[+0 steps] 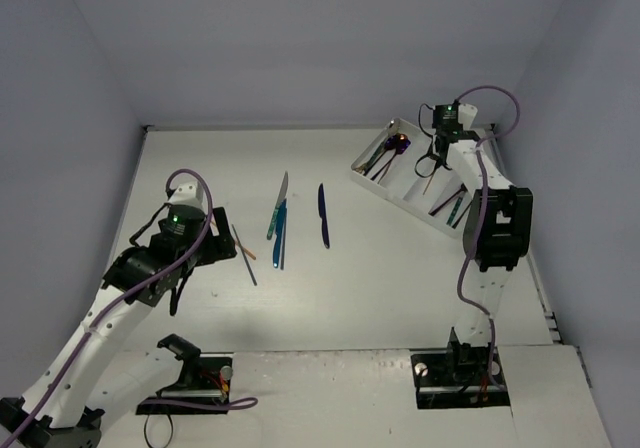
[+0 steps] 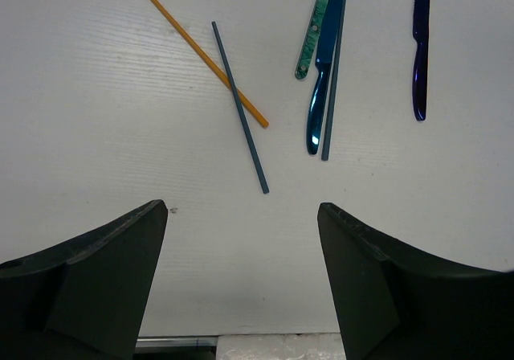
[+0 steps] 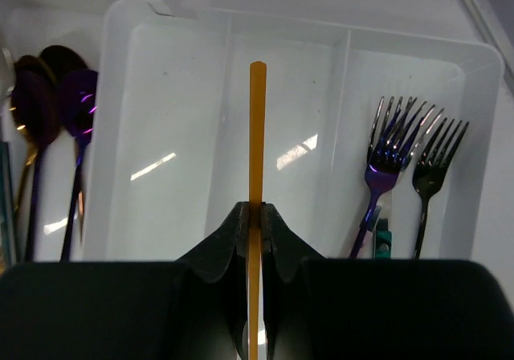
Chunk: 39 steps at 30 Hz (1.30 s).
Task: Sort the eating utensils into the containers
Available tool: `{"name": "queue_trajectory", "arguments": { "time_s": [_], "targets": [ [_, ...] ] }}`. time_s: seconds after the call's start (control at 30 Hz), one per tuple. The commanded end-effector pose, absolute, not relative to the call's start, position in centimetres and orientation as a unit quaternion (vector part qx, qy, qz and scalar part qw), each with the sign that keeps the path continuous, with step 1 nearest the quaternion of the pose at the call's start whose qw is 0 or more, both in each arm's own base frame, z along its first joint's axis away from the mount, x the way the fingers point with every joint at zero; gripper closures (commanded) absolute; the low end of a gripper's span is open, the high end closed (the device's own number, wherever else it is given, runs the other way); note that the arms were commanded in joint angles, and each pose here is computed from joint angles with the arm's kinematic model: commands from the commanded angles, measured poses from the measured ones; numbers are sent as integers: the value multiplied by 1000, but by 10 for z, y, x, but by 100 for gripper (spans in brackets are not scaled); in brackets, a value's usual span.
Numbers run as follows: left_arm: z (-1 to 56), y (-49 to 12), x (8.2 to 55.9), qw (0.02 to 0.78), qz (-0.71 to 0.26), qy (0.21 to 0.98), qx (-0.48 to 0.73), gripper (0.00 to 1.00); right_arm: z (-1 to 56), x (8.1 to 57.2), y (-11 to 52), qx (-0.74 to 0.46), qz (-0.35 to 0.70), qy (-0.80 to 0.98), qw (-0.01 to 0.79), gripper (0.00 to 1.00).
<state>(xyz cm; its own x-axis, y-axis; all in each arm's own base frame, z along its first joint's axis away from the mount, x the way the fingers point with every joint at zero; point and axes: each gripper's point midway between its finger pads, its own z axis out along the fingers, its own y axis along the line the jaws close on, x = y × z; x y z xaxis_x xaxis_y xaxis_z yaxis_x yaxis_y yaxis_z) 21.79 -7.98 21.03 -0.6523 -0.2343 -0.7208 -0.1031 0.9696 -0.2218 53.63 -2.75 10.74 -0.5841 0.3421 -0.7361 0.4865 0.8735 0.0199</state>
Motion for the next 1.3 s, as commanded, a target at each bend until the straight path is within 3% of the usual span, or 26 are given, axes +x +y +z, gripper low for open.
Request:
{"name": "queue_trajectory", "arguments": {
  "time_s": [0.0,0.17,0.27,0.53,0.77,1.1,1.27],
  "targets": [
    [216,-86,222,409,-99,901,-104,26,111,564,-36,278,-70,866,410,97],
    [217,-86,223,410,-98,901,-104,26,96,569,-42,285,-77,867,402,76],
    [217,-86,225,409,-94,902,-101,26,117,567,-29,263,-64,868,416,66],
    [188,-92,234,362,-75,920,-128,27,192,518,59,124,-29,878,460,64],
    [141,-106,248,291,-52,945,-139,29,213,449,114,79,31,880,468,64],
    [77,-114,285,231,-29,959,-161,50,217,384,111,62,58,877,472,60],
    [52,-109,293,201,-12,965,-168,55,225,365,105,63,69,870,484,59]
  ]
}}
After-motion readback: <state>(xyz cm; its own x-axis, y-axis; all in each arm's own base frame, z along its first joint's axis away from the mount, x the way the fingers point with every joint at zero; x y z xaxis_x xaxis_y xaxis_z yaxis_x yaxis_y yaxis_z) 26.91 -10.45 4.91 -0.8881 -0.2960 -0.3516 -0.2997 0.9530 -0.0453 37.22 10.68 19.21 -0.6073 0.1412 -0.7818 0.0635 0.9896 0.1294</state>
